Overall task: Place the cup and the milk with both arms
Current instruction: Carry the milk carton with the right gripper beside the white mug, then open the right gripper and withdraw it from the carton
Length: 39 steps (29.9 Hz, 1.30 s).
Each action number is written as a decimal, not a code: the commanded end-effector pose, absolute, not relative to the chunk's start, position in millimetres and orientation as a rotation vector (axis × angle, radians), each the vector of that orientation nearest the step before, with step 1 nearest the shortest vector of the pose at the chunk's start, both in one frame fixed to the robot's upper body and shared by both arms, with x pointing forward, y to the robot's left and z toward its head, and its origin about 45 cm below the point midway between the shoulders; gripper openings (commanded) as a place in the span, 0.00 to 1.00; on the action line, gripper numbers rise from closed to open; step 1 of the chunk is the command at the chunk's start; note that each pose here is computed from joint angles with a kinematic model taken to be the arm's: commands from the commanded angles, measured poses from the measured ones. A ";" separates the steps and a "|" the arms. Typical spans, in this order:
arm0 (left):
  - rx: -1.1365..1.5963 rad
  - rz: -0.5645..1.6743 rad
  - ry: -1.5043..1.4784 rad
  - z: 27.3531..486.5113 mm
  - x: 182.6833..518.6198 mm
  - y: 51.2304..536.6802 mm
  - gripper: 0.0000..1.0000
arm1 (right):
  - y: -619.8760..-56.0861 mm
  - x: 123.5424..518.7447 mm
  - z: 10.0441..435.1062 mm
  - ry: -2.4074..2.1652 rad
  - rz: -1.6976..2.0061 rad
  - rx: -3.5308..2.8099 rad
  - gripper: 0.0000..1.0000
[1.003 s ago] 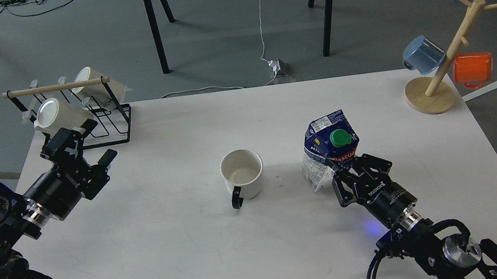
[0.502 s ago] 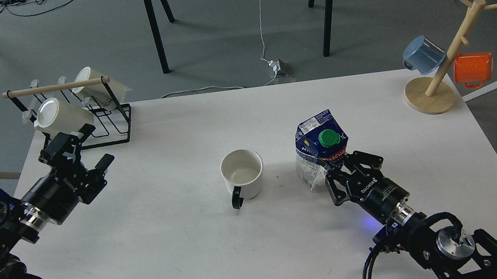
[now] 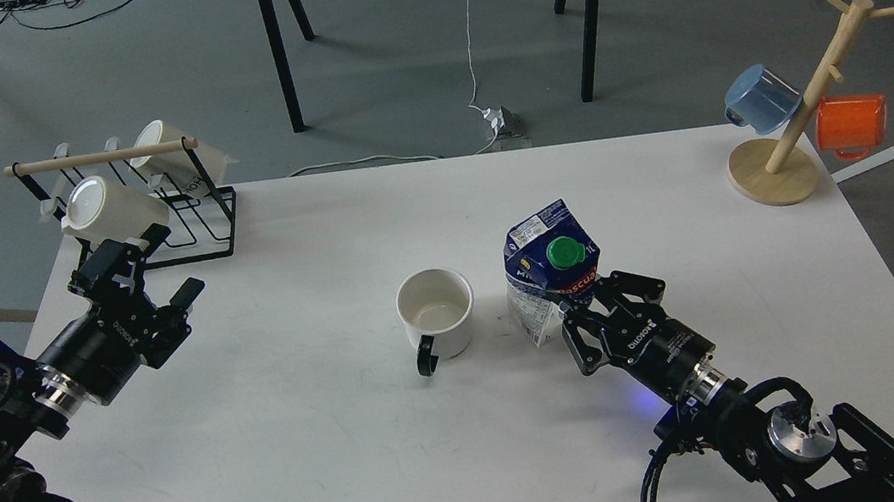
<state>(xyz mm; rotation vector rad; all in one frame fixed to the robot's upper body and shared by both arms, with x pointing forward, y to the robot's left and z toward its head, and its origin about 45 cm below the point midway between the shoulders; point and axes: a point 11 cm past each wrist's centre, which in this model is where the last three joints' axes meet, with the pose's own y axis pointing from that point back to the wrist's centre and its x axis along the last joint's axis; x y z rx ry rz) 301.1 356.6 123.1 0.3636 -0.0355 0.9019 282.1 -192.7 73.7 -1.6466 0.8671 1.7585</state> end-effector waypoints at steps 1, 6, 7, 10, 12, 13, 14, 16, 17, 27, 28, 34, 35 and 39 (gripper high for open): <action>0.366 0.900 -0.037 122.6 300.9 356.0 0.98 | -190.8 280.6 72.0 0.866 1.769 -1.648 0.33; 0.383 0.886 -0.046 120.3 299.3 354.8 0.98 | -184.3 276.2 68.3 0.859 1.796 -1.662 0.34; 0.383 0.887 -0.043 119.7 298.5 355.3 0.98 | -182.8 275.7 67.8 0.856 1.802 -1.665 0.34; 0.384 0.887 -0.042 119.2 298.0 355.4 0.98 | -182.0 275.3 67.6 0.855 1.804 -1.667 0.38; 0.386 0.886 -0.041 118.7 297.4 355.5 0.98 | -182.4 275.5 67.7 0.856 1.803 -1.666 0.41; 0.385 0.887 -0.039 118.3 296.9 355.7 0.98 | -182.5 275.5 67.7 0.855 1.803 -1.665 0.42; 0.387 0.887 -0.040 118.2 296.8 355.7 0.98 | -182.4 275.5 67.7 0.856 1.803 -1.666 0.43; 0.387 0.887 -0.040 118.2 296.8 355.7 0.98 | -183.1 275.6 67.4 0.857 1.802 -1.663 0.46; 0.387 0.887 -0.040 118.2 296.8 355.7 0.98 | -182.9 275.8 67.9 0.856 1.802 -1.664 0.48; 0.385 0.886 -0.039 118.0 296.8 355.1 0.98 | -183.5 276.4 68.6 0.855 1.798 -1.662 0.99; 0.385 0.886 -0.039 118.0 296.8 355.1 0.98 | -183.4 276.0 68.6 0.855 1.798 -1.661 0.99; 0.386 0.886 -0.041 118.7 297.4 355.5 0.98 | -184.7 266.3 62.6 0.864 1.815 -1.637 0.99; 0.387 0.887 -0.040 118.2 296.8 355.7 0.98 | -184.7 263.1 60.9 0.865 1.822 -1.630 0.99; 0.386 0.886 -0.041 118.7 297.4 355.5 0.98 | -183.1 247.3 57.6 0.859 1.839 -1.607 0.99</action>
